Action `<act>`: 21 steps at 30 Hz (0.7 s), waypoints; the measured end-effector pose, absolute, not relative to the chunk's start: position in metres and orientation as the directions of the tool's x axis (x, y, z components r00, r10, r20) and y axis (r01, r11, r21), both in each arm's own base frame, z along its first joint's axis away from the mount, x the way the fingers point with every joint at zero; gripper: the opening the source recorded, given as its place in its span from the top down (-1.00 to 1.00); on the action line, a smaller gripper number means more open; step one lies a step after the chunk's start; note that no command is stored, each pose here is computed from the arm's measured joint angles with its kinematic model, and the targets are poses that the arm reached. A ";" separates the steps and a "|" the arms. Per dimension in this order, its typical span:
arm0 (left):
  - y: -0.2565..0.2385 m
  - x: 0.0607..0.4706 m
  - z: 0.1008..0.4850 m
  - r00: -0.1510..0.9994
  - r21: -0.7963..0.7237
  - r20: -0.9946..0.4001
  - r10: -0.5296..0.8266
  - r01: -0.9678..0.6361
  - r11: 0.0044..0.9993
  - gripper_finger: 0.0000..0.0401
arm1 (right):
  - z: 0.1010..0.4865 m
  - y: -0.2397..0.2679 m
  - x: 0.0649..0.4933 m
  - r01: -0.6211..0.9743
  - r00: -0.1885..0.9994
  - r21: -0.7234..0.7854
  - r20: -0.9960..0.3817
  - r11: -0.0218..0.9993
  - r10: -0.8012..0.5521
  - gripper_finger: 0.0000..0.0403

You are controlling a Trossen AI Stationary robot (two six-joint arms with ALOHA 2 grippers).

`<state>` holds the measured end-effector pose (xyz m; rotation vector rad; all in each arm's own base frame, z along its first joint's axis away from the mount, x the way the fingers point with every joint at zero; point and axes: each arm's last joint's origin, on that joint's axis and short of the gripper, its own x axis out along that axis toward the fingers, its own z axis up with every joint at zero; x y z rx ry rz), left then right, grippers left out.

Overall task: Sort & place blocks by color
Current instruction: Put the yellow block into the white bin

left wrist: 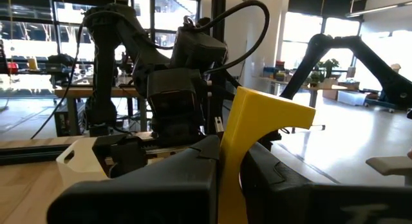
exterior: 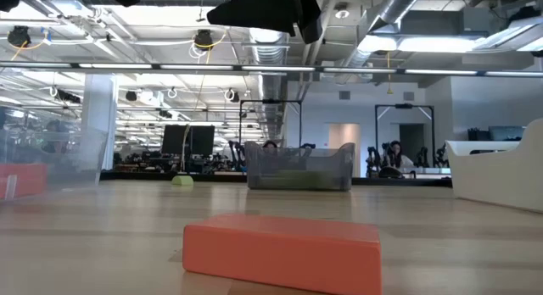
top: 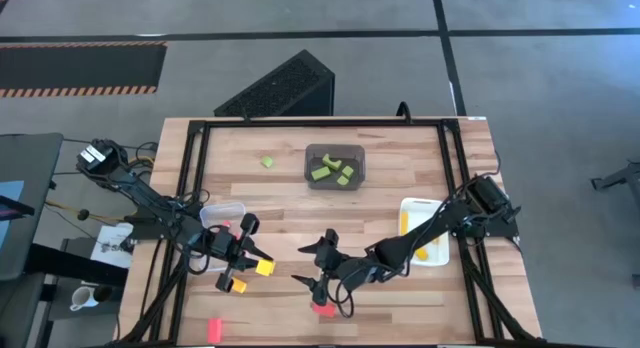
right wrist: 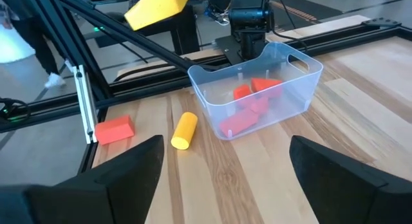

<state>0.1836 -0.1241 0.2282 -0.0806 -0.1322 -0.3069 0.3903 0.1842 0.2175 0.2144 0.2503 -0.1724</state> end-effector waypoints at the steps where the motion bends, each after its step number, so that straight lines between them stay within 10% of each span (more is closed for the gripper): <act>1: -0.124 0.184 0.228 0.945 -0.059 0.142 -0.295 0.306 0.950 0.96 | 0.218 0.183 0.391 0.197 0.954 0.188 -0.263 0.962 -0.144 -0.79; 21: -0.117 0.189 0.223 0.961 -0.118 0.091 -0.260 0.269 0.956 0.96 | 0.218 0.183 0.391 0.199 0.954 0.196 -0.263 0.960 -0.144 -0.76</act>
